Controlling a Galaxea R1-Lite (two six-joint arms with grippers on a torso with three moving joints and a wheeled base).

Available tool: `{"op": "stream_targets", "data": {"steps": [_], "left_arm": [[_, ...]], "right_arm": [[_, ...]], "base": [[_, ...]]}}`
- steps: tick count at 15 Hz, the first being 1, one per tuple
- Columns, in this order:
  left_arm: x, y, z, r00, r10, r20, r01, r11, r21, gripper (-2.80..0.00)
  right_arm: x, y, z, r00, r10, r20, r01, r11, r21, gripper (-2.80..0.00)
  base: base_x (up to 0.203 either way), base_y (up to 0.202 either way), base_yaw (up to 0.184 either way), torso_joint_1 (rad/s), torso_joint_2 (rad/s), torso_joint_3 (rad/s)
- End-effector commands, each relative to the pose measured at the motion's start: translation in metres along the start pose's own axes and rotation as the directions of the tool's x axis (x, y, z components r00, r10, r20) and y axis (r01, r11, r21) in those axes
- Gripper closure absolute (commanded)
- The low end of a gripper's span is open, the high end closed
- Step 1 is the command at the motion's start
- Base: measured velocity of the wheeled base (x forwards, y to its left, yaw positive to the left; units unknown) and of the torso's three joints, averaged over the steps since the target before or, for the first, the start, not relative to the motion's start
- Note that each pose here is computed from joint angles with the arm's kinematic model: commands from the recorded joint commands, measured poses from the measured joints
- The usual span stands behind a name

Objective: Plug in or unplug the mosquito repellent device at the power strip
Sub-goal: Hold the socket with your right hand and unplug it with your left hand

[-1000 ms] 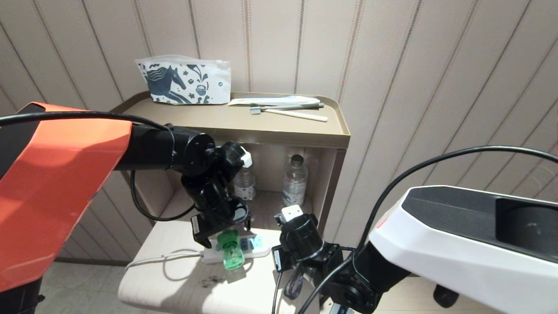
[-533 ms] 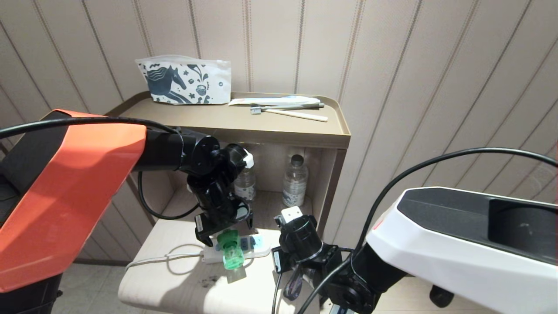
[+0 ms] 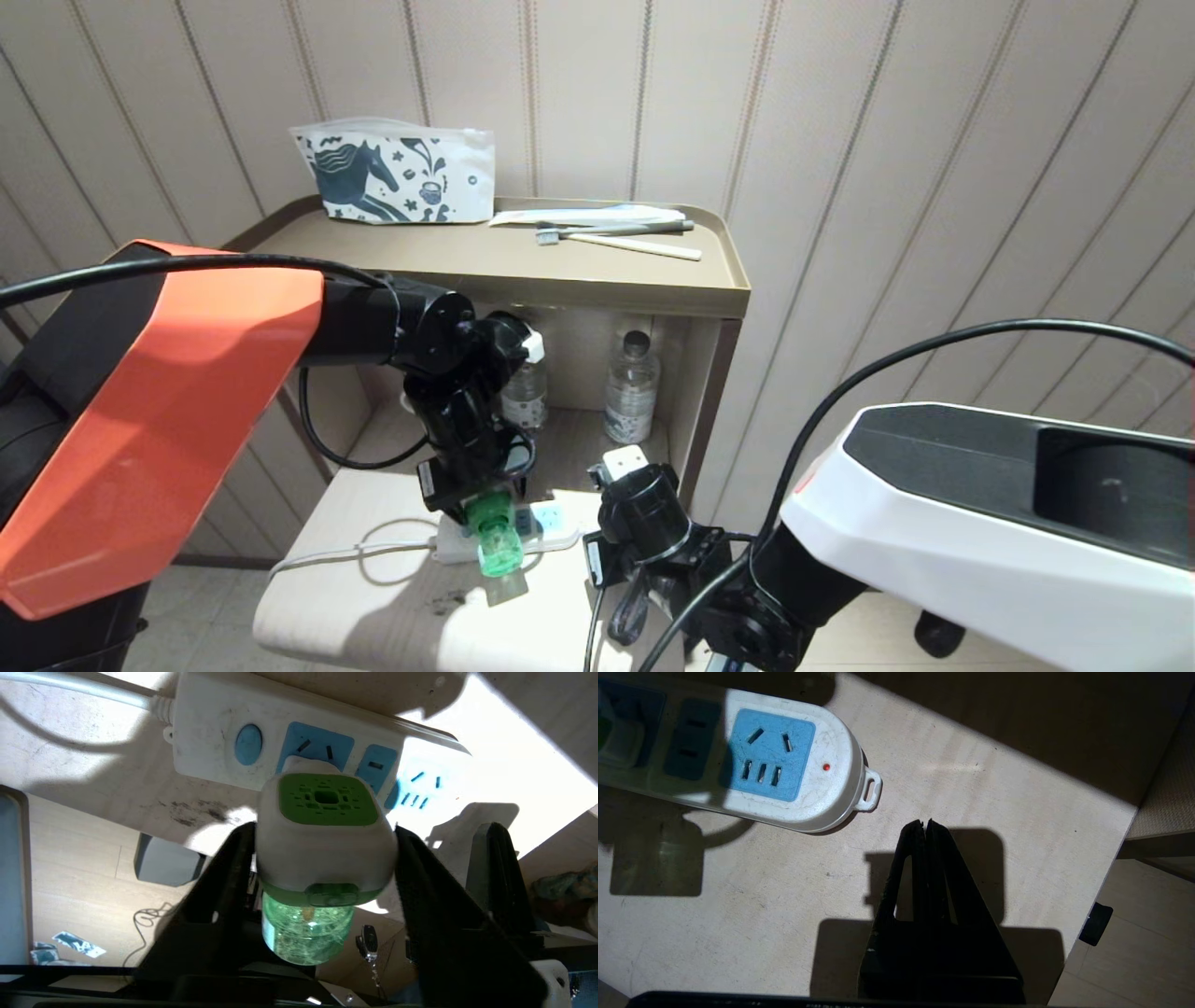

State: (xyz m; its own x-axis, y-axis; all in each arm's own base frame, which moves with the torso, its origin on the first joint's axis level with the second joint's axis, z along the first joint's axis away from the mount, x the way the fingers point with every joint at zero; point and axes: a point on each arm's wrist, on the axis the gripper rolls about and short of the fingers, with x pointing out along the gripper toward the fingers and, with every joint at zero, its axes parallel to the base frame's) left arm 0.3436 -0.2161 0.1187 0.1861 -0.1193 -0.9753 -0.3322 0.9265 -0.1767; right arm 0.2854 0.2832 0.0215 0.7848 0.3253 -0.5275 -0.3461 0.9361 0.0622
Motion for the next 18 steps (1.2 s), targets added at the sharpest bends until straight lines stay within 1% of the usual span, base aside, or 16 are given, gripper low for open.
{"op": "stream_targets", "data": {"steps": [1,5,7,9,14,16,18], "left_arm": [[0.0,0.0,0.0,1.0,0.001,-0.004,-0.001,1.0,-0.008,0.0],[0.006,0.001,-0.001,1.0,0.015,-0.015,-0.015,1.0,-0.004,0.0],[0.006,0.004,0.002,1.0,0.02,-0.019,-0.021,1.0,-0.011,0.0],[0.002,0.01,0.006,0.999,0.028,-0.024,-0.028,0.999,-0.027,0.0],[0.004,0.009,0.008,0.999,0.026,-0.021,-0.027,0.999,-0.026,0.0],[0.004,0.008,0.008,1.0,0.024,-0.019,-0.025,0.999,-0.025,0.0],[0.004,0.008,0.008,1.0,0.024,-0.019,-0.025,0.999,-0.024,0.0]], "right_arm": [[0.001,0.0,0.0,1.0,0.0,0.004,0.0,1.0,0.003,0.0],[0.003,0.001,0.0,1.0,0.004,0.029,-0.004,1.0,0.01,0.0],[0.005,0.002,0.001,0.999,0.007,0.033,-0.007,1.0,0.01,0.0],[0.006,0.005,0.006,0.999,0.016,0.052,-0.016,1.0,0.016,0.0],[0.019,0.014,0.012,0.997,0.024,0.076,-0.025,0.999,0.023,0.0],[0.021,0.018,0.009,0.997,0.032,0.074,-0.034,0.999,0.019,0.0],[0.016,0.02,0.012,0.996,0.043,0.084,-0.045,0.999,0.025,0.0]], "base": [[0.0,0.0,0.0,0.0,0.0,0.0],[0.0,0.0,0.0,0.0,0.0,0.0],[0.0,0.0,0.0,0.0,0.0,0.0],[0.0,0.0,0.0,0.0,0.0,0.0],[0.0,0.0,0.0,0.0,0.0,0.0],[0.0,0.0,0.0,0.0,0.0,0.0],[0.0,0.0,0.0,0.0,0.0,0.0]]}}
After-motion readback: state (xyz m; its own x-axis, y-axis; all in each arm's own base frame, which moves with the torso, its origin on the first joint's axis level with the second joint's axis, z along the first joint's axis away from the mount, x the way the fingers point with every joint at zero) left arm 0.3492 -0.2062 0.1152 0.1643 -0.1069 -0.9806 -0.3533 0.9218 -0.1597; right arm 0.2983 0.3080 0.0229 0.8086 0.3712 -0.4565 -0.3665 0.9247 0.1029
